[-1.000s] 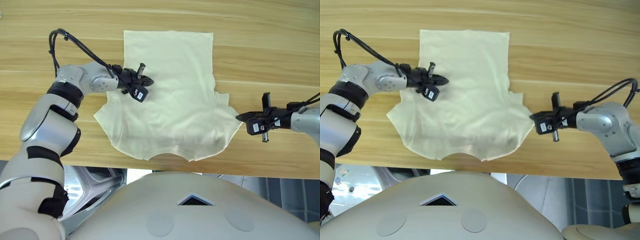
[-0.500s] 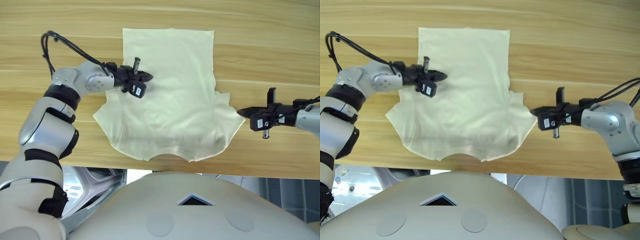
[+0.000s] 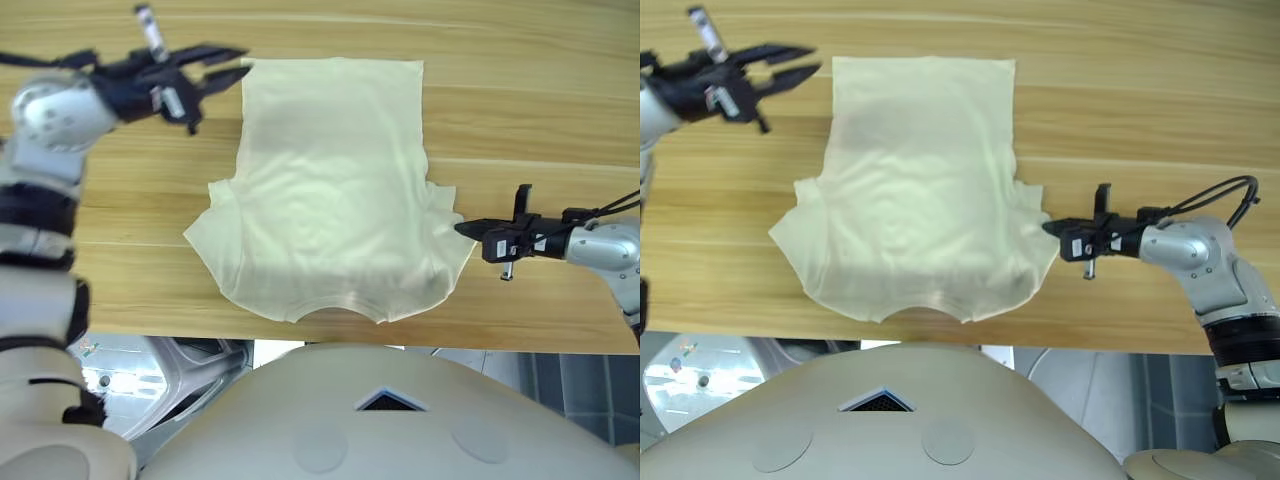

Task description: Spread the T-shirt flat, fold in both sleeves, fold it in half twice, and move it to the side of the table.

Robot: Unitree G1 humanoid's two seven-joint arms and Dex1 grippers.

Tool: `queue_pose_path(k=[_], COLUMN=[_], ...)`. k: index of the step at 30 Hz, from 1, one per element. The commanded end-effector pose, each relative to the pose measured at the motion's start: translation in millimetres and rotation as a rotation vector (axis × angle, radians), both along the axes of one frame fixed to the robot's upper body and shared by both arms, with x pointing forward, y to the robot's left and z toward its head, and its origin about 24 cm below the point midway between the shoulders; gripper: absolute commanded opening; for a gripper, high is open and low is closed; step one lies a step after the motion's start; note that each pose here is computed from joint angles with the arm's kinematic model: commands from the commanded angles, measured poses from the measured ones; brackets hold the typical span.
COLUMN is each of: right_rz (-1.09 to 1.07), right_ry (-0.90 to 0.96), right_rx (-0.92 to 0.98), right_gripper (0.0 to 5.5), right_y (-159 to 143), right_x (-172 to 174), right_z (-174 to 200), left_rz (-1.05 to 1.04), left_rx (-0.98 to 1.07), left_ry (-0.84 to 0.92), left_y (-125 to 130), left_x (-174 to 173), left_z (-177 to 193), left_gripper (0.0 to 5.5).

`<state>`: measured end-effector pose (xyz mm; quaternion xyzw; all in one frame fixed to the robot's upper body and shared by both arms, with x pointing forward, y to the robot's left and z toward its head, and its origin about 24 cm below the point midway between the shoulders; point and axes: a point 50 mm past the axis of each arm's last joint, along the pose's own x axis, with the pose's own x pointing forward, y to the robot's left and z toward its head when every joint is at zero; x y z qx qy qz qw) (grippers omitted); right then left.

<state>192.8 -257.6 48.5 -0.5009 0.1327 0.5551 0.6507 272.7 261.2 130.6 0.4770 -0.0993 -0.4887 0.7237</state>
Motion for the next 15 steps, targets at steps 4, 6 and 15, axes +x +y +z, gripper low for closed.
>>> queue_pose_path(k=[4,6,15], right_rz=[-0.033,-0.034,-0.014], right_ry=[-0.006,-0.012,-0.042], right_rx=[0.006,0.013,0.044], right_gripper=[1.07,1.07,1.07], right_y=[-4.8,-5.6,-1.8], right_x=[1.1,-0.2,0.4], right_z=[4.4,7.0,22.0], left_rz=[0.110,0.145,0.165], left_rx=[0.103,0.124,0.231], left_ry=[0.253,0.304,0.498], left_y=[61.8,69.6,61.8], left_x=[-66.4,-78.7,-103.3], left_z=[-5.4,-18.8,-93.0], left_gripper=[1.60,1.60,1.60])
